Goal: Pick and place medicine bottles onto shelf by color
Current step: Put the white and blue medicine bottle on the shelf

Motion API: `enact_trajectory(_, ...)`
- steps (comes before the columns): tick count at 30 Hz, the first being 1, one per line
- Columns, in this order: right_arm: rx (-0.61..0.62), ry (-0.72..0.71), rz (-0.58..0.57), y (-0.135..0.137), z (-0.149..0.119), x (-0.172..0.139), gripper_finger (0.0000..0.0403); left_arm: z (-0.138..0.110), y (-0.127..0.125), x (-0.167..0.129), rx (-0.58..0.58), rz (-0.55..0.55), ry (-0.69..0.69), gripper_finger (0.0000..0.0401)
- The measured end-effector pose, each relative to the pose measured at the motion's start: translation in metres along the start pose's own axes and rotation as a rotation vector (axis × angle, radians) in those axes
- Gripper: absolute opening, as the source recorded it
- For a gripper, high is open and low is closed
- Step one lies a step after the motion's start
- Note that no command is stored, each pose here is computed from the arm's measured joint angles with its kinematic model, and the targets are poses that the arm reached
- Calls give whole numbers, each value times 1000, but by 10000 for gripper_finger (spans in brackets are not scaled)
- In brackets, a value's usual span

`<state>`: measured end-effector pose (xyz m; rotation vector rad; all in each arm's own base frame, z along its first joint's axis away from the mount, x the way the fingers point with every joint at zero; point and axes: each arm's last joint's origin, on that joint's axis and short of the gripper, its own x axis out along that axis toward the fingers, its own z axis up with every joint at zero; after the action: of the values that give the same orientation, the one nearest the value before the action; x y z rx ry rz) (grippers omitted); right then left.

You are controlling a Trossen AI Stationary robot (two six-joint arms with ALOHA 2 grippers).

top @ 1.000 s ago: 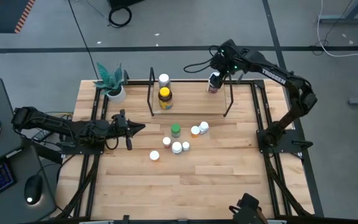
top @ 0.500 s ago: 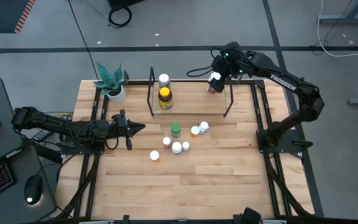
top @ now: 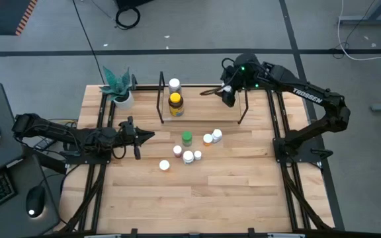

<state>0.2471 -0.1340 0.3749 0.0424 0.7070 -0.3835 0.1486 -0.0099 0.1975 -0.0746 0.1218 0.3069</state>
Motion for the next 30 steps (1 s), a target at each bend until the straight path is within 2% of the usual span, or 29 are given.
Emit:
enact_trajectory(11,-54,-11,38,35,-7,8,346,0,0,0,0,0,0,24)
enact_trajectory(20,-84,-33,79,59,-6,9,345,0,0,0,0,0,0,35)
enact_trajectory(30,-126,15,150,92,-12,3,345,0,0,0,0,0,0,26)
